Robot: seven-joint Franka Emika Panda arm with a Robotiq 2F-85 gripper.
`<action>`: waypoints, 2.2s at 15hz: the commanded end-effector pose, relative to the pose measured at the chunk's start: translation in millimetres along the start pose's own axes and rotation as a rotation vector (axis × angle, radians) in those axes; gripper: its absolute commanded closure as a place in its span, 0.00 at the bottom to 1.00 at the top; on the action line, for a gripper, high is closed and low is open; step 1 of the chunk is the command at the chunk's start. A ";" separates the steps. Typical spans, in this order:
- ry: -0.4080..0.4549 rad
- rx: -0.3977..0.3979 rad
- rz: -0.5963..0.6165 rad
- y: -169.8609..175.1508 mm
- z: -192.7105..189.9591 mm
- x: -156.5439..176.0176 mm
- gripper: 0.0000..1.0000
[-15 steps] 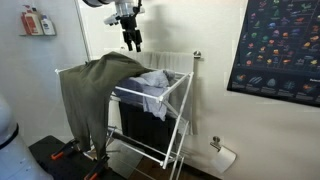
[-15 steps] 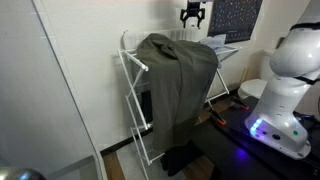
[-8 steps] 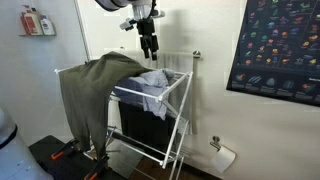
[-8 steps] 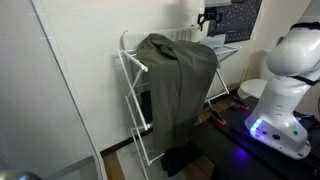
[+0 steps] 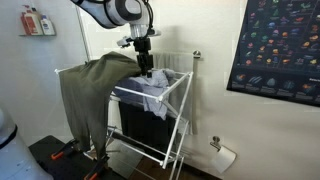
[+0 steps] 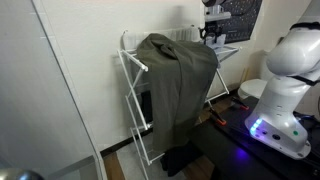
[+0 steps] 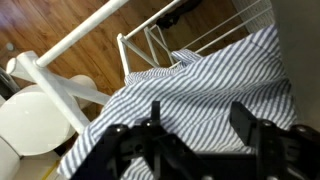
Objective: Move the trousers to the left, remove the striped shirt from underneath the trousers and pull it to the right
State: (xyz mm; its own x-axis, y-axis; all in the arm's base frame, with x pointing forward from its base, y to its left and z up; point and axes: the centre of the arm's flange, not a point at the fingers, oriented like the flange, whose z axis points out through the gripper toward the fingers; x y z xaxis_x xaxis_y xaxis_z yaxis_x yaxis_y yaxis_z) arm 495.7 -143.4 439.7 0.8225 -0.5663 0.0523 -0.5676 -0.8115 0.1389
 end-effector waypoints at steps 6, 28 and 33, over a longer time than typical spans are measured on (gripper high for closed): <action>0.076 -0.052 0.024 11.7 5.5 -8.6 0.97; 0.124 -0.015 0.070 74.1 36.1 24.8 0.26; 0.156 0.003 0.075 70.3 42.8 30.8 0.64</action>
State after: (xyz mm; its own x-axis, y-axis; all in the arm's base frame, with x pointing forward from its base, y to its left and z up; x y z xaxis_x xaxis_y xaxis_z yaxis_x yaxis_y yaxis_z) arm 480.2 -225.2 411.2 0.7727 -0.6065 0.1871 -0.6321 -0.7620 0.1405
